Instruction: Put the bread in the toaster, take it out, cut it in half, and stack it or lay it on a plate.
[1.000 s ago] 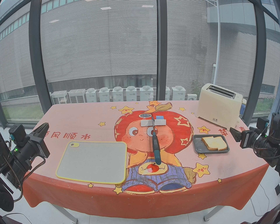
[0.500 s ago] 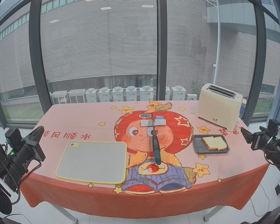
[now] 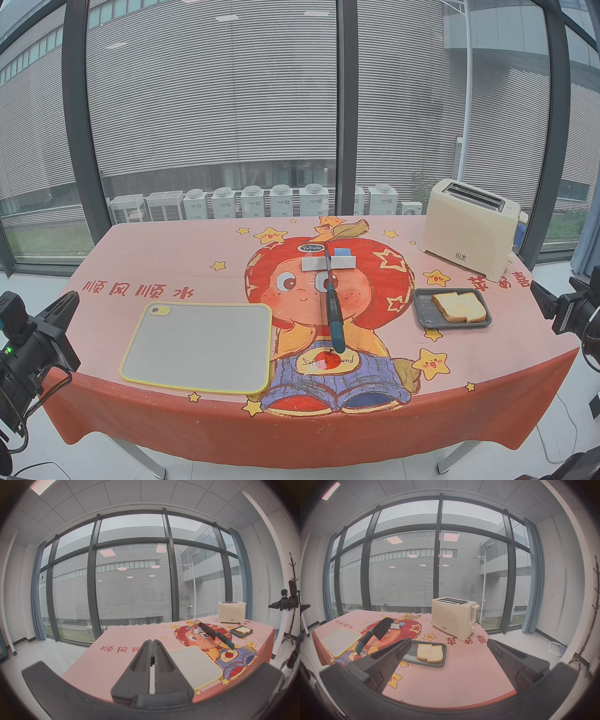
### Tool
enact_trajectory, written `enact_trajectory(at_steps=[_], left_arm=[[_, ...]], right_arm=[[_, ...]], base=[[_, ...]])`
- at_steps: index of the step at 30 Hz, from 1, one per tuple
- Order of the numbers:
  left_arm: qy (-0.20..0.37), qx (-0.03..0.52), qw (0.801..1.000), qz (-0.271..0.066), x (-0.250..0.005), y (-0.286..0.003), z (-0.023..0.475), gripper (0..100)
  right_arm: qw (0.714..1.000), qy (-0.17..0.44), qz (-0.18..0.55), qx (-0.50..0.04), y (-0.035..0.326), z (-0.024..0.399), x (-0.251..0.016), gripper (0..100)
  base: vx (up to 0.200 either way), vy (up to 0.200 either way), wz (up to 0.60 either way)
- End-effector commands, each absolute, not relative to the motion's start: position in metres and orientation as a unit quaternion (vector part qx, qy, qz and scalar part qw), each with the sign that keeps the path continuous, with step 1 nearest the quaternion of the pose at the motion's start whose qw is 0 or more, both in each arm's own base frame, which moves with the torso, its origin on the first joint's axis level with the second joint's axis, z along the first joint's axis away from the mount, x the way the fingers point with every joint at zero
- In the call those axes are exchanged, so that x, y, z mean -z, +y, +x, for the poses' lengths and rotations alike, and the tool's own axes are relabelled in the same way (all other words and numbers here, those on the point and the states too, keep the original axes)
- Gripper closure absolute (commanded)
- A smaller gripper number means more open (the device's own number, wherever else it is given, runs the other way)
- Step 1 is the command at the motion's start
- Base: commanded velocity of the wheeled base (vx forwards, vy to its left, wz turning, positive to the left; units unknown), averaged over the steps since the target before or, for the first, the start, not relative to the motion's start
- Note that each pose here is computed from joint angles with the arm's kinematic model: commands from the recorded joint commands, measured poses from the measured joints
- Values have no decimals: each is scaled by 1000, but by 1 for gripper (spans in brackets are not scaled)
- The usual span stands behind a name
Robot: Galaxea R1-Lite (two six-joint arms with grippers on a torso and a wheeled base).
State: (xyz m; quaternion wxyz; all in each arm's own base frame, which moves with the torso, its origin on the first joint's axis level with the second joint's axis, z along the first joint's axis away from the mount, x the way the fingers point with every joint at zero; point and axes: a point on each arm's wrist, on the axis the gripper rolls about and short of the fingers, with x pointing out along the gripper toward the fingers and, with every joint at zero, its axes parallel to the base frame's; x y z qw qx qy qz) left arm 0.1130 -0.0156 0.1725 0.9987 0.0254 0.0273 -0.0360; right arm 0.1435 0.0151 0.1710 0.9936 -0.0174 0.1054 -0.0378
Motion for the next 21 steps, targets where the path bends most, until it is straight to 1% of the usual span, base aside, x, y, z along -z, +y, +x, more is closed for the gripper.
enact_trajectory(at_steps=[1,14,21], left_arm=[[-18,36,999,20,-183,-12,88,100],[-30,36,999,18,-181,-8,65,100],[-34,37,999,17,-180,-7,53,100]], right_arm=[[996,79,-20,38,13,129,-179,0],[998,55,-17,39,10,109,-178,0],[997,35,-31,54,5,96,-178,0]], base=[[0,0,0],[0,0,0],[0,0,0]])
